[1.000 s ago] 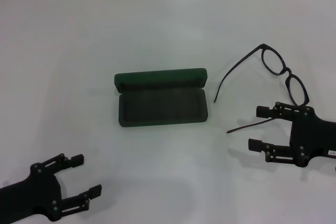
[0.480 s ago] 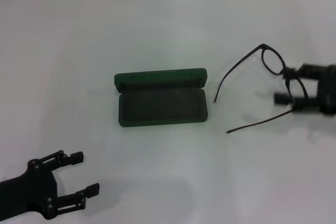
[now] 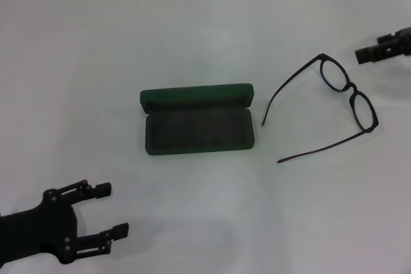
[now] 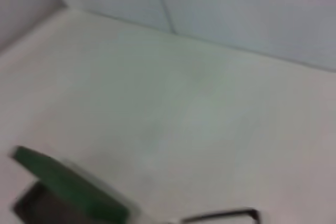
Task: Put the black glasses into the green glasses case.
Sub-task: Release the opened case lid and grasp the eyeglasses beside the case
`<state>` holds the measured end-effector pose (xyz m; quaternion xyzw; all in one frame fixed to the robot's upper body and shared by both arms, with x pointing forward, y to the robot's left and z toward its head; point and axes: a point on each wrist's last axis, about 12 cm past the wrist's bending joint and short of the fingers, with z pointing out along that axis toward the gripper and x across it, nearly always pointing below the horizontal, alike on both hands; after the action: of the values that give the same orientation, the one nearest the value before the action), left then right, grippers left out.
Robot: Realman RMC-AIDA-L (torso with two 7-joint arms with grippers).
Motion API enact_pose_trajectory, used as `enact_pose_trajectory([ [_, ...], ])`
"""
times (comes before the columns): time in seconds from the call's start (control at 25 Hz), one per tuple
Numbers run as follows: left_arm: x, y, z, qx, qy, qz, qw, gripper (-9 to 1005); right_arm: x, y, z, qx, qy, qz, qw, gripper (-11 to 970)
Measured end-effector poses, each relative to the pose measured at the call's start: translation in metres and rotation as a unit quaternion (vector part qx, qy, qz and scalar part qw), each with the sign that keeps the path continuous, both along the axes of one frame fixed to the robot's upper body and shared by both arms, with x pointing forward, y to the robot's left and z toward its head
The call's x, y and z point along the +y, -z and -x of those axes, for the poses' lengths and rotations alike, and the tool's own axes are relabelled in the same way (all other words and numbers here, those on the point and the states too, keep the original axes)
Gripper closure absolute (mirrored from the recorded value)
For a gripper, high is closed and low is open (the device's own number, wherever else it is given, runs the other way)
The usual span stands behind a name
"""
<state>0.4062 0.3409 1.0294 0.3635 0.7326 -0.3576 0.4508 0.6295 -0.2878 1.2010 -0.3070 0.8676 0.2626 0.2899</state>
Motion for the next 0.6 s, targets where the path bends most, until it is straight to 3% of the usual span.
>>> enact_pose_trajectory([
  [0.28, -0.005, -0.002, -0.008, -0.005, 0.014, -0.004, 1.0, 180, 0.028, 0.0, -0.027, 0.089, 0.047, 0.095, 0.99, 205],
  [0.6, -0.004, -0.001, -0.009, -0.006, 0.012, -0.008, 1.0, 180, 0.067, 0.009, -0.039, 0.115, 0.05, 0.149, 0.981, 210],
])
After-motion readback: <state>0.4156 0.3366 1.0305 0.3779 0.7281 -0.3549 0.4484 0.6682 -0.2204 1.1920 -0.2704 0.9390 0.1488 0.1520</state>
